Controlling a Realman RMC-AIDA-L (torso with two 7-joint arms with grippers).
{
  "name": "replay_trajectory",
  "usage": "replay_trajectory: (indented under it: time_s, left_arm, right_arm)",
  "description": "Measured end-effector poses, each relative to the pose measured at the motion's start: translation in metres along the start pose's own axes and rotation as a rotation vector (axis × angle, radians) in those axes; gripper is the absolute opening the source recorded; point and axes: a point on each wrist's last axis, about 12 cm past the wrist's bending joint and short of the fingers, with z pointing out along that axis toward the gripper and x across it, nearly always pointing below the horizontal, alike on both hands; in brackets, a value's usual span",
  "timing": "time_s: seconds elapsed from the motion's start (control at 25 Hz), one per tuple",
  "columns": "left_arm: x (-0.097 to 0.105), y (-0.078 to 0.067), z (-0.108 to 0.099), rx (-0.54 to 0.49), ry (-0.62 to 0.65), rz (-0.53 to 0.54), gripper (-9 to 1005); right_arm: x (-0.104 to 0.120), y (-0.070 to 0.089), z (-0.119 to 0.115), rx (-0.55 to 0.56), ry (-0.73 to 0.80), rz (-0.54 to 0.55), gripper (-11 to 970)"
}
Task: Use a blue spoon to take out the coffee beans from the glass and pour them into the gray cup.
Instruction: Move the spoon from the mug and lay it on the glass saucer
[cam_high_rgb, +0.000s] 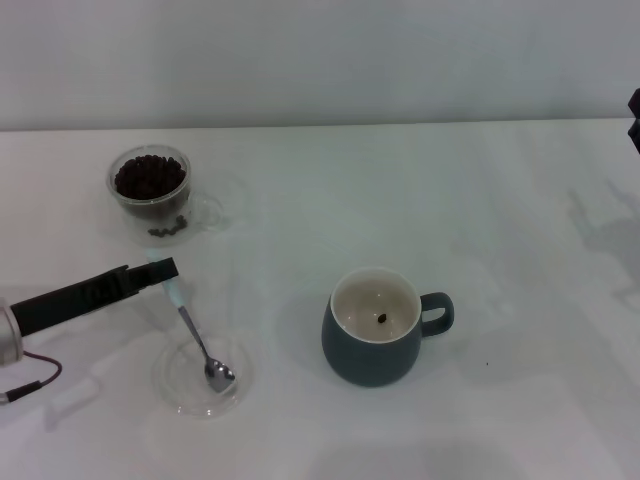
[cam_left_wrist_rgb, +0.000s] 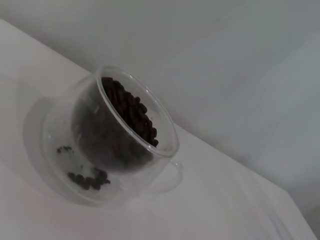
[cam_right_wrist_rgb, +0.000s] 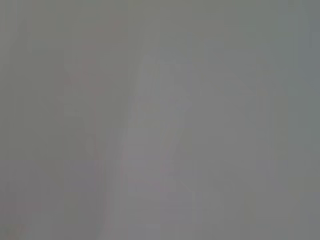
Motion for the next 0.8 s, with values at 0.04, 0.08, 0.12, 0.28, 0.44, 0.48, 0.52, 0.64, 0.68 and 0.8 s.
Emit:
replay_trajectory:
  time_s: [0.04,0.08,0.12,0.28,0.44,0.48,0.52,0.64,0.68,0.8]
  left_arm:
    - [0.001,0.000,0.001,0.001,0.001,-0.001,143]
    - [0.002,-0.001,0.001,0.002,0.001,-0.003,143]
    - [0.003,-0.001,0.001,0.003,0.001,-0.004,143]
    - [0.007,-0.001,0.003,0.005,0.006,-0.007,144]
    - [0.010,-0.002,0.005,0.009,0.018,-0.008,144]
    - [0.012,-0.002,0.005,0.008,0.022,-0.008,144]
    - [0.013,-0.002,0.005,0.008,0.024,-0.009,152]
    - [0.014,-0.001,0.005,0.006,0.019,-0.015,177]
    - [0.014,-0.001,0.004,0.006,0.016,-0.017,185]
    - [0.013,0.000,0.003,0.004,-0.004,-0.034,282]
  right_arm:
    - [0.000,0.000,0.000,0.000,0.002,0.000,574]
    - [0.000,0.000,-0.001,0.000,0.003,0.000,574]
    - [0.001,0.000,-0.001,-0.001,0.004,0.000,574]
    - [0.001,0.001,-0.001,-0.002,0.006,0.001,574]
    - [0.001,0.001,-0.001,-0.005,0.004,0.002,574]
    - [0.001,0.001,-0.001,-0.006,0.004,0.003,574]
    - [0.001,0.001,-0.001,-0.006,0.004,0.003,574]
    - [0.001,0.001,-0.002,-0.006,0.006,0.003,574]
    - [0.001,0.001,-0.003,-0.006,0.006,0.003,574]
    - [0.001,0.001,-0.003,-0.006,0.006,0.003,574]
